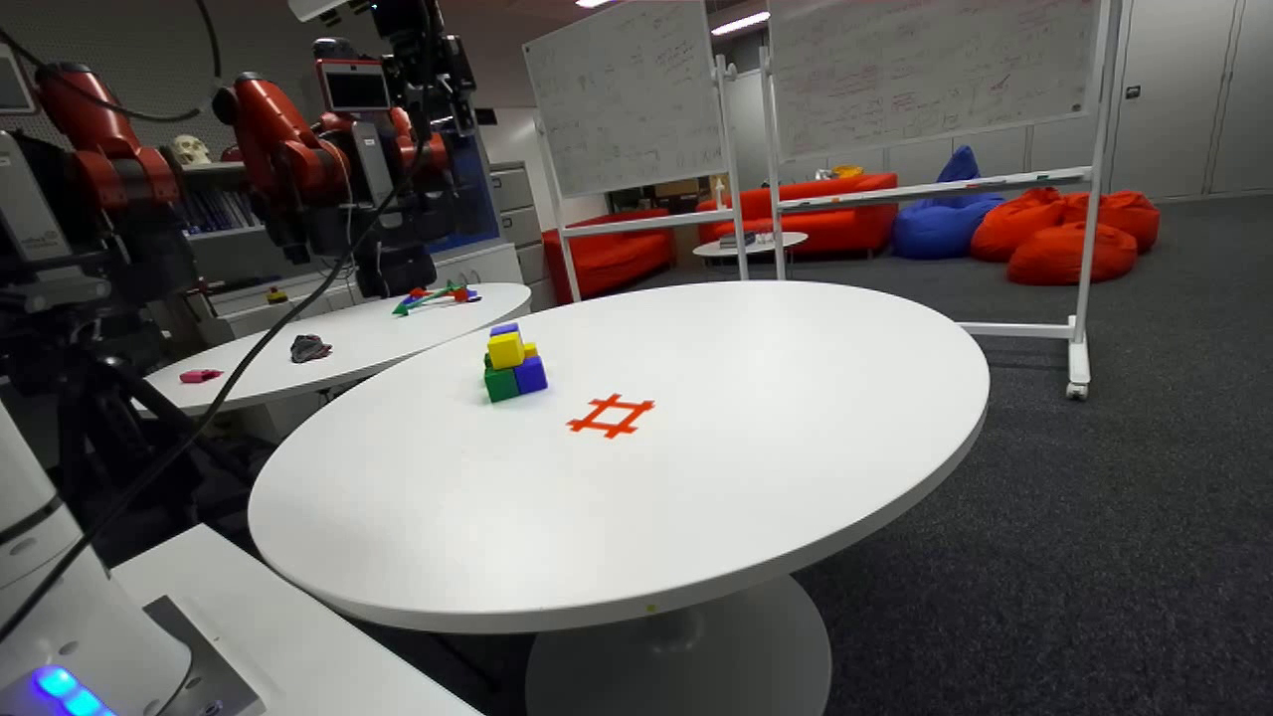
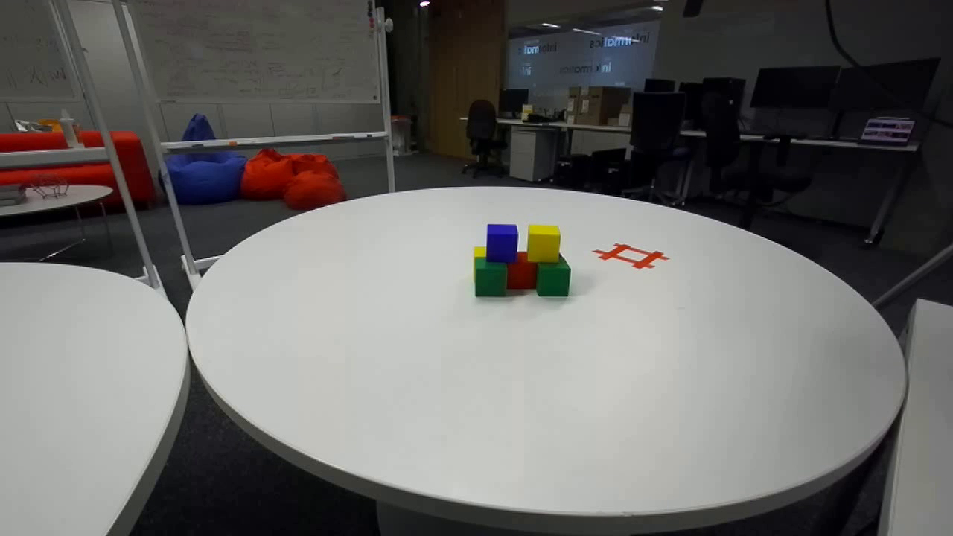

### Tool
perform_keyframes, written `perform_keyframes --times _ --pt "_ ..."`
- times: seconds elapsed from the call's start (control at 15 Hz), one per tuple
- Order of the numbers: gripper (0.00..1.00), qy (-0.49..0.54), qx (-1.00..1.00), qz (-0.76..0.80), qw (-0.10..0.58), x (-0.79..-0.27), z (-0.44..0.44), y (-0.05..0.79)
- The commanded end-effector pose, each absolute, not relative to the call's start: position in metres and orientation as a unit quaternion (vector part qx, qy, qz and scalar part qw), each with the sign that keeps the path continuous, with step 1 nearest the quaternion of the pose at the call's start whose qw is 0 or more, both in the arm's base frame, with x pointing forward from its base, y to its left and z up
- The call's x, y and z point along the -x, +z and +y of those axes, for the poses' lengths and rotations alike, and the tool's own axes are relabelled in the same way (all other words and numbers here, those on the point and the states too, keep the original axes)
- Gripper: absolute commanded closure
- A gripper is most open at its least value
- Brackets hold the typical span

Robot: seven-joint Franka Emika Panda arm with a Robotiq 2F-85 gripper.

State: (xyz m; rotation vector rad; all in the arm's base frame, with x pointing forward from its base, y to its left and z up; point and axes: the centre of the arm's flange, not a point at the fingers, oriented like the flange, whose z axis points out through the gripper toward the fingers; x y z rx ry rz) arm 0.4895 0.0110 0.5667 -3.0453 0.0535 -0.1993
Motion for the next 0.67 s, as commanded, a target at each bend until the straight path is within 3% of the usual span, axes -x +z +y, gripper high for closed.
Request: perform_keyframes --times 0.0,0.6 --pt "0.0 -0.056 0.997 -0.004 0.058 -0.516 0.011 0.558" --pt "0.0 -0.034 0.998 0.019 0.054 -0.514 0.0 0.534"
